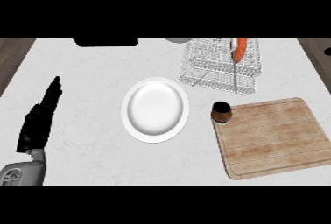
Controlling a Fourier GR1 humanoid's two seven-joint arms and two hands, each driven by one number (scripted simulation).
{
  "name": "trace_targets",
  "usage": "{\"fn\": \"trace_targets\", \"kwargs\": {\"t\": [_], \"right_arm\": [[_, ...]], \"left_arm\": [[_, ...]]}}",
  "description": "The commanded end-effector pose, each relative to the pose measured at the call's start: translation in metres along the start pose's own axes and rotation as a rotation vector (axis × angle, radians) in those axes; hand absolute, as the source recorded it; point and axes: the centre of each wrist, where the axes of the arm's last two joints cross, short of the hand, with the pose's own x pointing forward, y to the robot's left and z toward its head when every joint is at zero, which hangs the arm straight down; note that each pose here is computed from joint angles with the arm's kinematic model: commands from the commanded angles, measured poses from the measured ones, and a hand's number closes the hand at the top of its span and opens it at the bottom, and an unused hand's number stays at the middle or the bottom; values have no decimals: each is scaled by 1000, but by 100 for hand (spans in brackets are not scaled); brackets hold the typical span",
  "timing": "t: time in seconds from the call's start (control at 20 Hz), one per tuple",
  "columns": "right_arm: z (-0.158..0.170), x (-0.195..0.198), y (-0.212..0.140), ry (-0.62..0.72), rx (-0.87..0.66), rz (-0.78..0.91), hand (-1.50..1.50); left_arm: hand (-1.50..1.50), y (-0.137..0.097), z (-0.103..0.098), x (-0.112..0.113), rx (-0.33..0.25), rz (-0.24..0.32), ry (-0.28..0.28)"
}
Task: Pick the sweet potato from the cutting board and place it in the tiered basket
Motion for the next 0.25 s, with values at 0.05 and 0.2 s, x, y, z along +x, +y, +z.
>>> {"fn": "trace_targets", "kwargs": {"t": [0.05,0.2], "right_arm": [[29,-57,-46,3,-8,-67,-150],[43,-84,-87,-30,-6,-125,-150]], "left_arm": [[0,4,0,-17,9,12,-4],[0,6,-4,12,-8,8,0]]}}
